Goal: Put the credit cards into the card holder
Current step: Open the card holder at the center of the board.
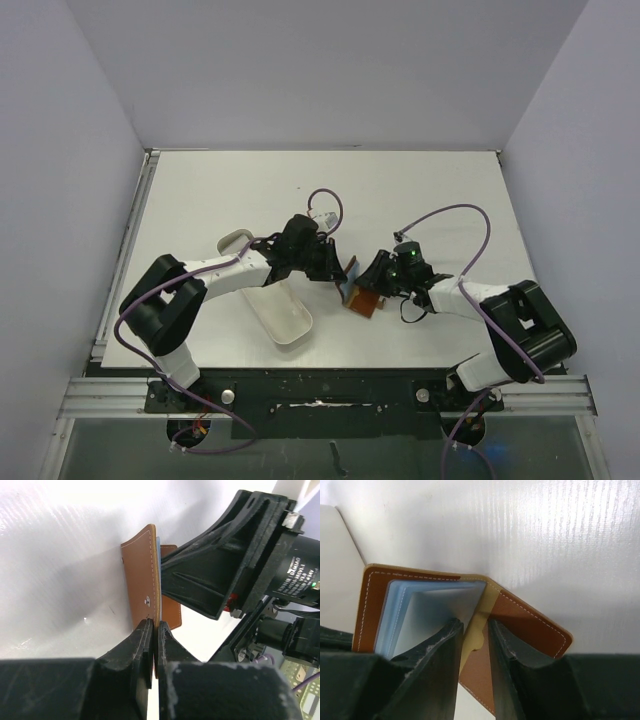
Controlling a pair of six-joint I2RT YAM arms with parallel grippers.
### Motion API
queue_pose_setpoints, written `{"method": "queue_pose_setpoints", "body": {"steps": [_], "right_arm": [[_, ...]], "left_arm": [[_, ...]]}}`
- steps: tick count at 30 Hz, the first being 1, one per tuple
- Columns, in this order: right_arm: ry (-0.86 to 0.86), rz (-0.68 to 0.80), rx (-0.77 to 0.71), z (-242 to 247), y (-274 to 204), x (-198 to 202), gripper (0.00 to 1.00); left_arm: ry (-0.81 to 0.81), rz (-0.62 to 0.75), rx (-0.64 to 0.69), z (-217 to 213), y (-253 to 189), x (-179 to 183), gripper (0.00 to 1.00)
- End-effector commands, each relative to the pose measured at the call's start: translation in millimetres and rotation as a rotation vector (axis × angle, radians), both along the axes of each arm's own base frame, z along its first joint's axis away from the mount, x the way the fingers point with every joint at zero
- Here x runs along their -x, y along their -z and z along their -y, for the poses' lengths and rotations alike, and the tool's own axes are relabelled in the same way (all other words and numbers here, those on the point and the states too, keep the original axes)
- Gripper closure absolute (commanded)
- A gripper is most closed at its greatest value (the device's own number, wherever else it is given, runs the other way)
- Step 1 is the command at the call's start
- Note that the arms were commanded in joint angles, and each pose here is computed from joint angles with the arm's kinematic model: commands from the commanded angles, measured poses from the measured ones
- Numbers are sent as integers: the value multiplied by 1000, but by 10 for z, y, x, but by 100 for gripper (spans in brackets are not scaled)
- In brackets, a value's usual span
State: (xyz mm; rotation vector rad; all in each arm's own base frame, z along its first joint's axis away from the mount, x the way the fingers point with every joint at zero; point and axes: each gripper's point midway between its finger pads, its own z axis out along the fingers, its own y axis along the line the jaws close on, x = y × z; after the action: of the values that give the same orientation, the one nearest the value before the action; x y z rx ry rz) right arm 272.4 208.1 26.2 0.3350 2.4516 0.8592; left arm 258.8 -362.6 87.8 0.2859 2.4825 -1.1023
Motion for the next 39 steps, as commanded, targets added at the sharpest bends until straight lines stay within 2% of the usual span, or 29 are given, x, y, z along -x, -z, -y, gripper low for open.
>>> {"method": "queue_pose_setpoints", "body": {"steps": [1, 11, 16, 39], "right_arm": [[-13, 91, -52, -51, -321, -97, 68], [55, 150, -159, -47, -776, -113, 45], [73, 185, -189, -62, -940, -158, 39], [31, 98, -265, -326, -626, -300, 41]], "left_arm": [[-33, 126, 26, 4, -355, -190, 100], [-79, 167, -23, -100, -368, -271, 100], [-83, 154, -9, -73, -356, -251, 100], [-89, 146, -21, -48, -302, -210, 100]]}}
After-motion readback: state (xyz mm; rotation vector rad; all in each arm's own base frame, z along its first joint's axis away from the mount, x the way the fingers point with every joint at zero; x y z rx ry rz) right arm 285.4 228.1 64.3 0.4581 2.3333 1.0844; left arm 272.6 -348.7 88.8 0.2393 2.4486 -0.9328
